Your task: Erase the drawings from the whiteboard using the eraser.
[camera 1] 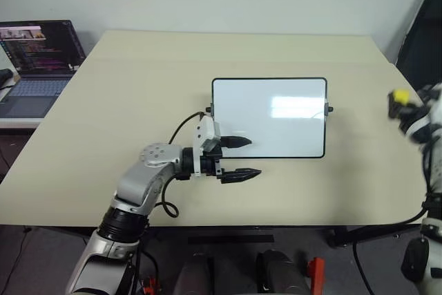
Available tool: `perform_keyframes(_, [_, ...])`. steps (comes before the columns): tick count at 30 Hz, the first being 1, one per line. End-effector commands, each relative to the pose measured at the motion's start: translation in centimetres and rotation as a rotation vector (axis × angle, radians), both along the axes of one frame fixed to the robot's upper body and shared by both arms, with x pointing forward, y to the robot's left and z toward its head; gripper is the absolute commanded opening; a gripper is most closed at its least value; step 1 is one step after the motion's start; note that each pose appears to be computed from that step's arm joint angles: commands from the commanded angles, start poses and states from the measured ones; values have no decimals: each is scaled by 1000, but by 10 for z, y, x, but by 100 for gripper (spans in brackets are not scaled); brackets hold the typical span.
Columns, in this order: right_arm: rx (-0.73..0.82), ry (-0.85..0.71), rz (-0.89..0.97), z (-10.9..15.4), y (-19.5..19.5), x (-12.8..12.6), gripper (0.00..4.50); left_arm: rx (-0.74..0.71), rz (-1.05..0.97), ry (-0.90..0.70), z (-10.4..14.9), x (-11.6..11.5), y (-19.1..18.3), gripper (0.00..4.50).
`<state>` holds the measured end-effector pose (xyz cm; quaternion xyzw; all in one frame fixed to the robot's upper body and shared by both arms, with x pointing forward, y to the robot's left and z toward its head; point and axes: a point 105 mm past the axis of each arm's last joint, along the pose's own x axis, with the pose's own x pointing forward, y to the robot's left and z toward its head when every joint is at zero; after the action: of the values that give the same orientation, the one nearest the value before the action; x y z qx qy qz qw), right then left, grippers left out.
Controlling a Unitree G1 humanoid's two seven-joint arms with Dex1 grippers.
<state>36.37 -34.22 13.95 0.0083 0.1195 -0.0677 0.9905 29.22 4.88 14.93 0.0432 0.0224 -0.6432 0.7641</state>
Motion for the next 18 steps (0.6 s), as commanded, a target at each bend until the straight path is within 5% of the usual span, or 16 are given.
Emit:
perform_keyframes(1, [-71, 24, 21, 4, -2, 4, 96, -25, -52, -54, 14, -7, -15, 450])
perform_keyframes(9, [-84, 129, 59, -11, -4, 11, 96, -41, -73, -56, 14, -11, -24, 450])
perform_keyframes(18, [-84, 87, 28, -1, -7, 19, 403, -44, -51, -63, 16, -9, -20, 450])
